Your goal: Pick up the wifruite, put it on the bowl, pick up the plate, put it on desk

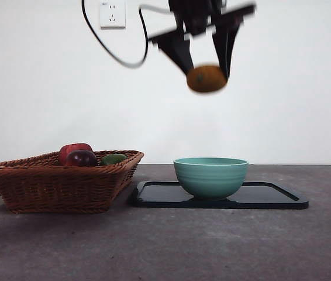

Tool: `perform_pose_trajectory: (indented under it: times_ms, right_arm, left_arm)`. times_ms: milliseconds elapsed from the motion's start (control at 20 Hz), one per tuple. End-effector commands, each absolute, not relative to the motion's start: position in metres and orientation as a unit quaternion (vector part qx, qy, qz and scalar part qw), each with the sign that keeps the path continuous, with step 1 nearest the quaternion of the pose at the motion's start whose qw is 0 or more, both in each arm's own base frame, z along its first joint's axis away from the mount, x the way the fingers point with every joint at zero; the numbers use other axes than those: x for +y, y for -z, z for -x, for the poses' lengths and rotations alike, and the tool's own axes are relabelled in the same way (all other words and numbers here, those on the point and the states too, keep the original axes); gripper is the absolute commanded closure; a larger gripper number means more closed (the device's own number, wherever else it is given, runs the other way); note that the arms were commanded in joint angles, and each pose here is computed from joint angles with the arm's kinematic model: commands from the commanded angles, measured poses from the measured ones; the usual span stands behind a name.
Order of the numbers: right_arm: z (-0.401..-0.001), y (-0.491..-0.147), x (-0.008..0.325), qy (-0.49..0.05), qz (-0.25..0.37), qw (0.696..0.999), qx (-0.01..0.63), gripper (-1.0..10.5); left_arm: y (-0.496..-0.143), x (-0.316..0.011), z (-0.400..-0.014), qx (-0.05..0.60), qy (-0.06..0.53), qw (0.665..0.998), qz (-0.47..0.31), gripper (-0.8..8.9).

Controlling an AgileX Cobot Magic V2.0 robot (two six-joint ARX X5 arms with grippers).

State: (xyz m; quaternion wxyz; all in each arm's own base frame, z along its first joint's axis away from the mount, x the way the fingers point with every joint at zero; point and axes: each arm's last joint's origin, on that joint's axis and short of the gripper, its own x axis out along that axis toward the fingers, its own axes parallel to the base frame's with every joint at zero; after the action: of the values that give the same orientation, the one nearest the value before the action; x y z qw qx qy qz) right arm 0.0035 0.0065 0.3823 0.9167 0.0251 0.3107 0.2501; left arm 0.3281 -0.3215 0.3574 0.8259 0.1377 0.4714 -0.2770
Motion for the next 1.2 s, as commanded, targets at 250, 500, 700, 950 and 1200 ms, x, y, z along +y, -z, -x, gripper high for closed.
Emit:
perform_pose_trajectory:
  times_ms: [250, 500, 700, 950, 1200]
  right_arm:
    - [0.001, -0.379, 0.004, -0.247, -0.024, 0.906, 0.342, 3.4]
    - [0.001, -0.379, 0.004, -0.247, -0.024, 0.906, 0.342, 3.4]
    - [0.001, -0.379, 0.004, -0.247, -0.024, 0.906, 0.342, 3.4]
    - [0.001, -0.379, 0.004, -0.247, -0.024, 0.906, 0.342, 3.4]
    - [0.001, -0.379, 0.004, -0.247, -0.024, 0.906, 0.342, 3.4]
  left_arm:
    - [-0.383, -0.27, -0.289, 0.518, 0.251, 0.8, -0.169, 5.72]
    - [-0.371, -0.219, -0.27, 0.572, 0.194, 0.779, -0.169, 5.72]
    - [-0.344, -0.183, -0.263, 0.611, 0.095, 0.765, -0.178, 5.72]
    - [-0.316, -0.159, -0.284, 0.615, 0.043, 0.774, -0.141, 5.72]
    - [-0.302, -0.155, -0.303, 0.573, 0.035, 0.814, -0.092, 5.72]
